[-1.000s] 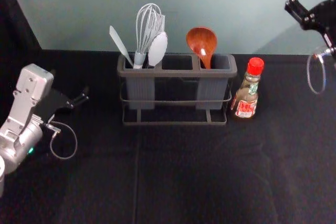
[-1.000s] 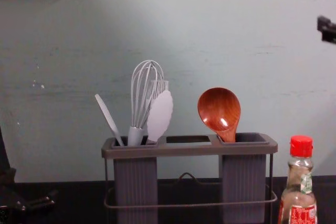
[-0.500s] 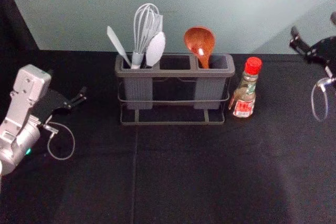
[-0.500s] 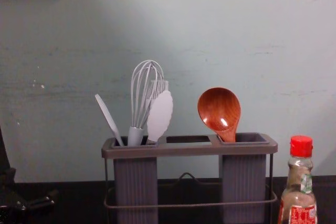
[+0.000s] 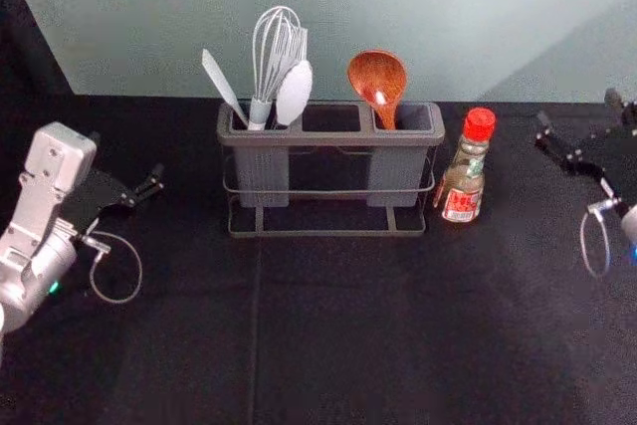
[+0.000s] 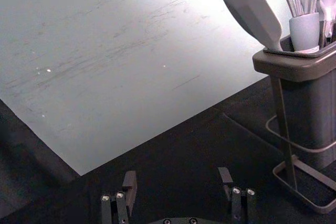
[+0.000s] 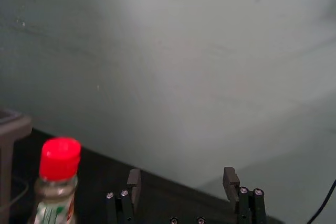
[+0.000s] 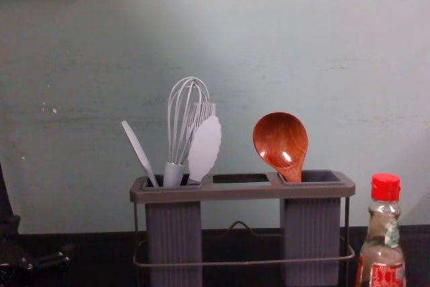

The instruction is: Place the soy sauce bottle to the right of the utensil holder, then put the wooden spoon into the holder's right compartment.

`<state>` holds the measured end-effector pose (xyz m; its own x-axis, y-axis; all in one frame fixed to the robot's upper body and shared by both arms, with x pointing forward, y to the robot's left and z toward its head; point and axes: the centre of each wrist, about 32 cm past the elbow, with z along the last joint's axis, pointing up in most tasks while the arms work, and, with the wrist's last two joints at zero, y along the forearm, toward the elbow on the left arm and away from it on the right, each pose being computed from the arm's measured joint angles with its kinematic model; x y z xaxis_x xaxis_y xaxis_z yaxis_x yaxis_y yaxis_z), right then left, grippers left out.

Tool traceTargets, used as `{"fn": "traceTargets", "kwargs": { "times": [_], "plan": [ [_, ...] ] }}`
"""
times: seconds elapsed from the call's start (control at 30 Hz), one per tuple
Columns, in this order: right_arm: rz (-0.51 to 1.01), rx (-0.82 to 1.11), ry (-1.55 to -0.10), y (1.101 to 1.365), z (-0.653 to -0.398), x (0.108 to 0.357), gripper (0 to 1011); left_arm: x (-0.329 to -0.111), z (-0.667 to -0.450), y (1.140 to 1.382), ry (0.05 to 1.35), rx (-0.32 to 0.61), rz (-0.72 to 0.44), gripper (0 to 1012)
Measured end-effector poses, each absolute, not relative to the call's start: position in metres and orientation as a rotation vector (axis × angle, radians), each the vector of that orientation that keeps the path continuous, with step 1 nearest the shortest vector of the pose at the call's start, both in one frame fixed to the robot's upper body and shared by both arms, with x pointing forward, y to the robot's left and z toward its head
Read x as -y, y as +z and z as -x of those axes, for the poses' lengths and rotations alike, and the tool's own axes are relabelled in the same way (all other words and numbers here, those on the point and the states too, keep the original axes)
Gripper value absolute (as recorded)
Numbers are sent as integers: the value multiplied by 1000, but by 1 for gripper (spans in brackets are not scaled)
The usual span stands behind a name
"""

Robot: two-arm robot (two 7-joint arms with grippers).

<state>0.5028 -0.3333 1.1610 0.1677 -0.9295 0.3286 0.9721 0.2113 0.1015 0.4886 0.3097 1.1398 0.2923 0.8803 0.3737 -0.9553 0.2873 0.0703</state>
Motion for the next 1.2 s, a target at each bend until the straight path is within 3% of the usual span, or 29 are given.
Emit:
{"fn": "traceTargets", "kwargs": {
  "times": [0.27,1.2],
  "plan": [
    [165,314,-1369,1148,-497,332,1004,-310,-489,1140,1248,285,-304,1011],
    [162,317,-1371,1148,-497,332,1004,-310,-489,1140,1248,285,-304,1011]
  ]
}}
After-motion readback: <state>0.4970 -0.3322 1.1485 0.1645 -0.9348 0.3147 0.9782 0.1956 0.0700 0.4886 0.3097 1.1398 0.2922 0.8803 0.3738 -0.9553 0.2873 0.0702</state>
